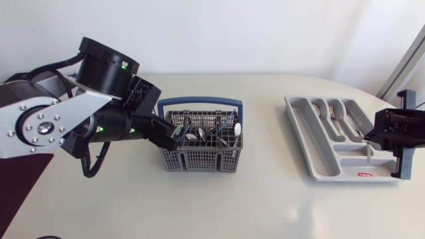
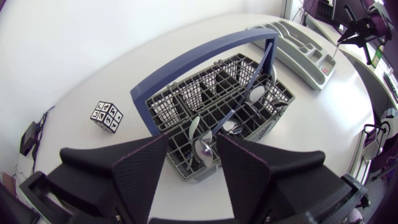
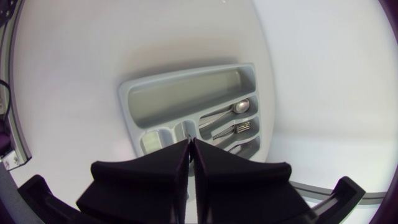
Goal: Transfer all utensils from the basket to the drawer tray.
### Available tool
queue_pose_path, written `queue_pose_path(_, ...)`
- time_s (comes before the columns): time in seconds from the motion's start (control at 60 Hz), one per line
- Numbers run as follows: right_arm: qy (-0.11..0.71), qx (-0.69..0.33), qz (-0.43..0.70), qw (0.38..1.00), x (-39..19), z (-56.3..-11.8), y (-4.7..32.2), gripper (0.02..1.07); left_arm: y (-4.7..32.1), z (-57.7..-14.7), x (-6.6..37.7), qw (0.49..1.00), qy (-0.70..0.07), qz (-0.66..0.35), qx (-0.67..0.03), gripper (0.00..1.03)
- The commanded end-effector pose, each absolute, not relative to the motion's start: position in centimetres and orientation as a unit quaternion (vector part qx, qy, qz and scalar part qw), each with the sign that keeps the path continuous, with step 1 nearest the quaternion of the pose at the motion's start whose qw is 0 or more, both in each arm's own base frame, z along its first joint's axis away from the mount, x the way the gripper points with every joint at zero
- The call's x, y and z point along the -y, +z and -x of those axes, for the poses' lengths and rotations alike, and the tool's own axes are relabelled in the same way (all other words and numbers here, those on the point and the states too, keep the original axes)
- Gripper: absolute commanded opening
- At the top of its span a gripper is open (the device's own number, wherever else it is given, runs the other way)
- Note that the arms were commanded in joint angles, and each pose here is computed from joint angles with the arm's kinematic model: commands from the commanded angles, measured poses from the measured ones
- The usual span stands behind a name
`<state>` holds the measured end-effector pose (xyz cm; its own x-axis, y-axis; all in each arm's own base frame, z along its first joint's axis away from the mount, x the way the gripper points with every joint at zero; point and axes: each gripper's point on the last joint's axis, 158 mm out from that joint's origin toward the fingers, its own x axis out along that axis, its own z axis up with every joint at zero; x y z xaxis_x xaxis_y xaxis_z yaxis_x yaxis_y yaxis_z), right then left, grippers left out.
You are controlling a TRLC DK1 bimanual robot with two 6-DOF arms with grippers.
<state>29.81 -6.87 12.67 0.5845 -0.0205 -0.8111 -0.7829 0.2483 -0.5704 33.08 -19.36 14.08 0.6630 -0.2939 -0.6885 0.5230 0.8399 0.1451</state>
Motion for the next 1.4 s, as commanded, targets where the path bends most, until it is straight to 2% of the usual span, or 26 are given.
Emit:
queue_pose_path(0.0,0.296,-0.381,0.566,0.669,8.6,-29.7,10.8,0.07,12.2,-32.5,19.2,0.886,-0.231,-0.185,-0.356,0.57)
queue_pose_path(0.267,0.301,-0.434,0.592,0.608,14.0,-30.5,6.2,0.07,12.0,-31.7,20.0,0.880,-0.249,-0.203,-0.349,0.60)
queue_pose_path(0.567,0.318,-0.465,0.612,0.556,16.6,-31.3,1.4,0.08,11.9,-31.7,20.1,0.880,-0.251,-0.205,-0.347,0.60)
queue_pose_path(0.7,0.328,-0.467,0.615,0.544,16.6,-30.9,0.6,0.23,11.8,-31.6,20.1,0.879,-0.252,-0.206,-0.347,0.60)
queue_pose_path(0.8,0.308,-0.452,0.630,0.552,16.8,-31.8,1.0,0.42,11.9,-31.6,20.1,0.880,-0.252,-0.206,-0.346,0.60)
queue_pose_path(0.833,0.305,-0.447,0.633,0.554,16.7,-32.0,1.3,0.45,11.9,-31.6,20.1,0.880,-0.252,-0.206,-0.346,0.60)
queue_pose_path(0.95,0.291,-0.425,0.643,0.567,16.2,-32.5,3.0,0.50,11.8,-31.2,20.3,0.878,-0.257,-0.210,-0.345,0.63)
queue_pose_path(1.083,0.274,-0.404,0.631,0.603,14.7,-33.0,5.5,0.50,12.0,-30.9,20.9,0.875,-0.270,-0.223,-0.333,0.66)
queue_pose_path(1.2,0.271,-0.383,0.603,0.645,11.8,-32.8,7.4,0.65,12.8,-30.7,21.9,0.882,-0.287,-0.230,-0.297,0.69)
queue_pose_path(1.383,0.270,-0.350,0.559,0.702,6.7,-32.9,9.3,0.72,14.3,-30.9,23.6,0.881,-0.313,-0.265,-0.237,0.72)
